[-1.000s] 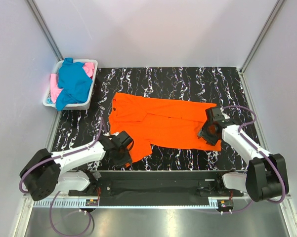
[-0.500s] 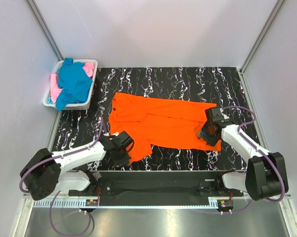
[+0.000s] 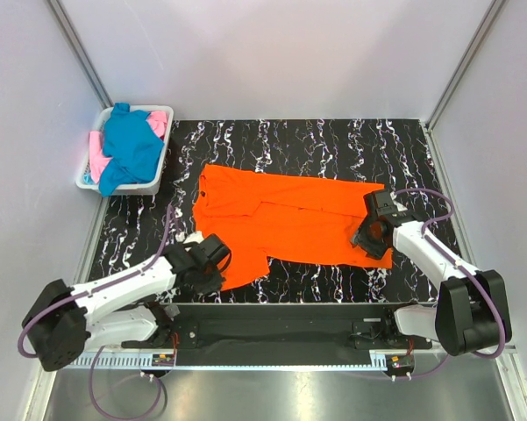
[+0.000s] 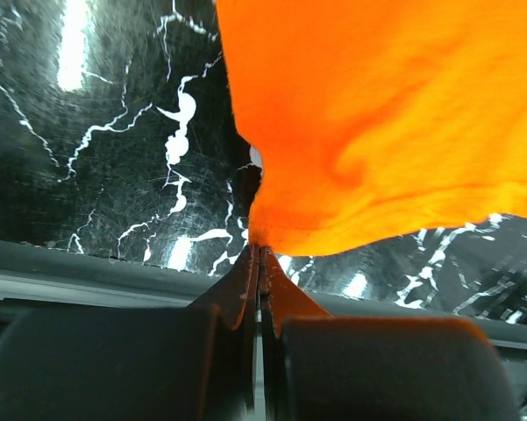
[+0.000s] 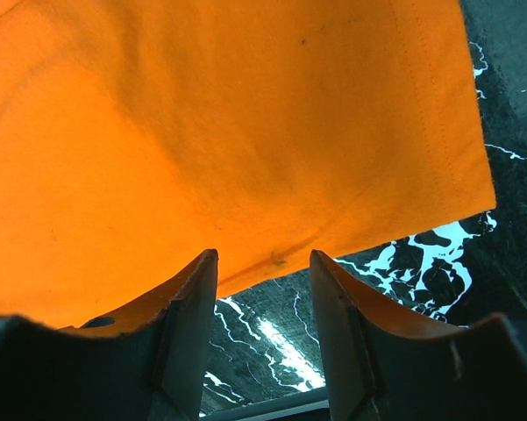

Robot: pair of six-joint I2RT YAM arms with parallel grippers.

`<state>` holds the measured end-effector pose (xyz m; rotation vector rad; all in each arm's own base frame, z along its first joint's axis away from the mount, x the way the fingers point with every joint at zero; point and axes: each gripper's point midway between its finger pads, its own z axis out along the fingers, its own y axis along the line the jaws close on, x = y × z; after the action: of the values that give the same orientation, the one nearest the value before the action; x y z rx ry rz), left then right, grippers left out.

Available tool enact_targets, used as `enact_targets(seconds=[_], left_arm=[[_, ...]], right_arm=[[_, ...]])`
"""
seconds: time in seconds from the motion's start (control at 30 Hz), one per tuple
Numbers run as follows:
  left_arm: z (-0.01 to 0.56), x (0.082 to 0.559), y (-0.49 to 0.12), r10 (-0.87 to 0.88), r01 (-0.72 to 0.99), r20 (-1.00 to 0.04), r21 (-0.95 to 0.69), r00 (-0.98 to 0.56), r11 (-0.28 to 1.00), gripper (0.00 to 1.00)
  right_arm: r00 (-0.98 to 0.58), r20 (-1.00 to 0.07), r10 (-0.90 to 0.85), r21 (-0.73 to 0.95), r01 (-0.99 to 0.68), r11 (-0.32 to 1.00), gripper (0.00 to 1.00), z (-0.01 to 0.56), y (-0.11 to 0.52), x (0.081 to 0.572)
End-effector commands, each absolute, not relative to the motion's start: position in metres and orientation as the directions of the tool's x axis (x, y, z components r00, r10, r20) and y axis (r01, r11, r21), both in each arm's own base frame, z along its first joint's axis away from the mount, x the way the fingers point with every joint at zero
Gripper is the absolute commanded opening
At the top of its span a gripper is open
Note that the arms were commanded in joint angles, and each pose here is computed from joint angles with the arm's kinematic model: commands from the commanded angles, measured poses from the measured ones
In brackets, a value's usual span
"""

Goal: Fold and stack the t-shirts
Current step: Fold the tshirt

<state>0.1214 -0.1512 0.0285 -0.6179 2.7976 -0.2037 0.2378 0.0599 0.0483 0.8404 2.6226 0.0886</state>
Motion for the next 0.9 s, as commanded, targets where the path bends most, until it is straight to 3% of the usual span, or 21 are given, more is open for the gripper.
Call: enact_targets(seconds=[0.0, 0.47, 0.87], left_arm=[[0.054, 0.14, -0.155, -0.436, -0.367, -0.321, -0.255, -0.841, 0.894, 0.0], [0.082, 0.156, -0.153, -0.44, -0.332, -0.414, -0.308, -0.797, 0.892, 0.0], [0.089, 0.166, -0.15, -0.442, -0.347, -0.453, -0.28, -0.775, 0.895, 0.0]], right_arm=[[-0.725, -0.373, 0.579, 0.153, 0.567, 0.809, 0.54, 0.05, 0.053, 0.241], [-0.557, -0.514, 0.652, 0.069, 0.731, 0.679, 0.55, 0.071, 0.01, 0.228], [-0.507, -0.463, 0.727, 0.024, 0.813, 0.582, 0.52, 0.053, 0.005, 0.194]])
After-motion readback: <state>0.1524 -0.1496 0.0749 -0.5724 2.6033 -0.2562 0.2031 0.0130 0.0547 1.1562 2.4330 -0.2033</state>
